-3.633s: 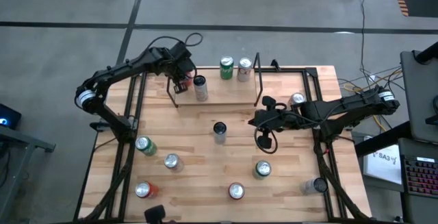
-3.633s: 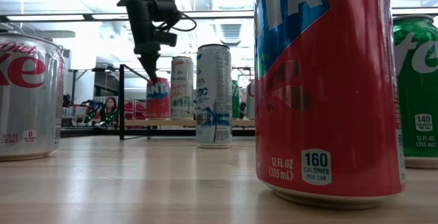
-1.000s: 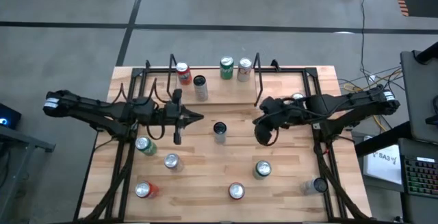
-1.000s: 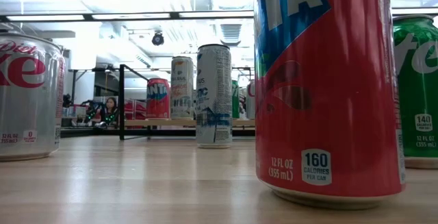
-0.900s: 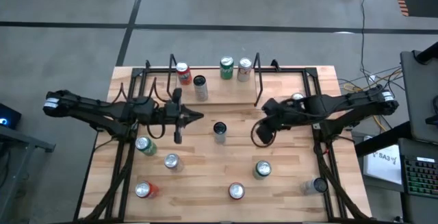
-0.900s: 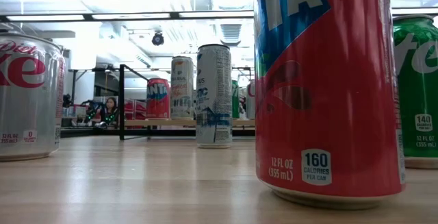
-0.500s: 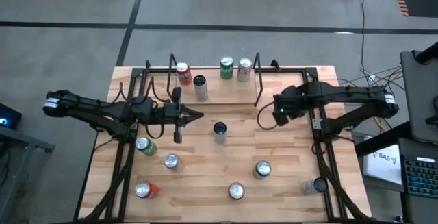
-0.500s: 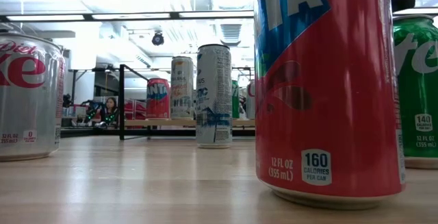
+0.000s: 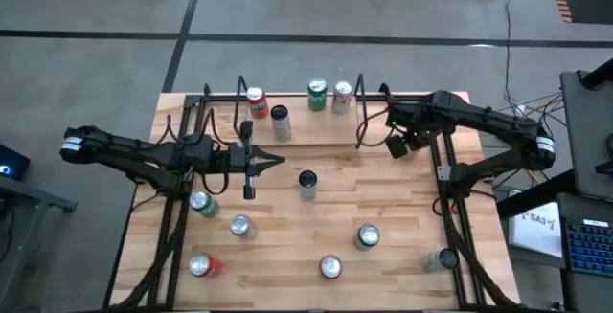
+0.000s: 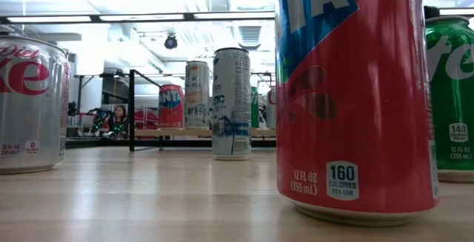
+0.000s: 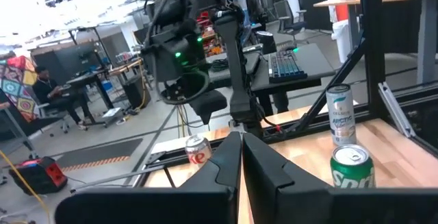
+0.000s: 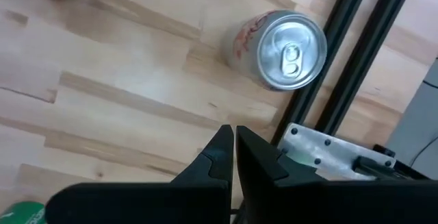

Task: Sort soda cans
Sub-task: Put the top red silver soda can on the shelf and align it with the other red silver soda can

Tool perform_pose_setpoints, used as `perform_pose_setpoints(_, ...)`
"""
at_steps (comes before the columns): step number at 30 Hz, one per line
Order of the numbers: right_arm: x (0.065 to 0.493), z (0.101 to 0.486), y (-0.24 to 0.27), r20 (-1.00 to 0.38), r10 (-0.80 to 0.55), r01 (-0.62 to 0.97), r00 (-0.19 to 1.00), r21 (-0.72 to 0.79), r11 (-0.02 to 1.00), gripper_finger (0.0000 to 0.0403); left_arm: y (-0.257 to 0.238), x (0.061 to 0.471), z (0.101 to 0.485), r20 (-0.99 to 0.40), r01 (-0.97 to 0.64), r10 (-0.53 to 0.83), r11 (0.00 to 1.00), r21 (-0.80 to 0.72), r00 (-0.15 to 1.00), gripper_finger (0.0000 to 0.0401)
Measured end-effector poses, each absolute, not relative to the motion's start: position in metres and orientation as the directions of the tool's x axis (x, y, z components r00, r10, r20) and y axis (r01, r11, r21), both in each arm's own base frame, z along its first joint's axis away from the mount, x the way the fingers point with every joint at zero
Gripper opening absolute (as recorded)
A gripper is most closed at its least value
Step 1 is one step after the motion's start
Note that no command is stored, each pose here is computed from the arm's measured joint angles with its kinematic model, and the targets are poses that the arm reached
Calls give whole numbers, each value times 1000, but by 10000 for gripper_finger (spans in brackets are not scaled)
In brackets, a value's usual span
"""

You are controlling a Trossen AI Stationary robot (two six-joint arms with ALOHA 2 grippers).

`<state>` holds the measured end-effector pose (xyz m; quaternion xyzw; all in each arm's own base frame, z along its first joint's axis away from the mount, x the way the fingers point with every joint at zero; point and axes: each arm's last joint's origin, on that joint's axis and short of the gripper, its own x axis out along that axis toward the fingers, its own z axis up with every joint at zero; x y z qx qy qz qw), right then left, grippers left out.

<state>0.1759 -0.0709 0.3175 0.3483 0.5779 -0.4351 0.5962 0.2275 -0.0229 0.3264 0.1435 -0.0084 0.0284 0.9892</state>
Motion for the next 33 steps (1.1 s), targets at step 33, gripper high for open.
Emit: perform_pose_setpoints(33,151,312,-133,-994,-91,940,62,28,340,58,-23,227,330,58,-71,55,936,344,997,0)
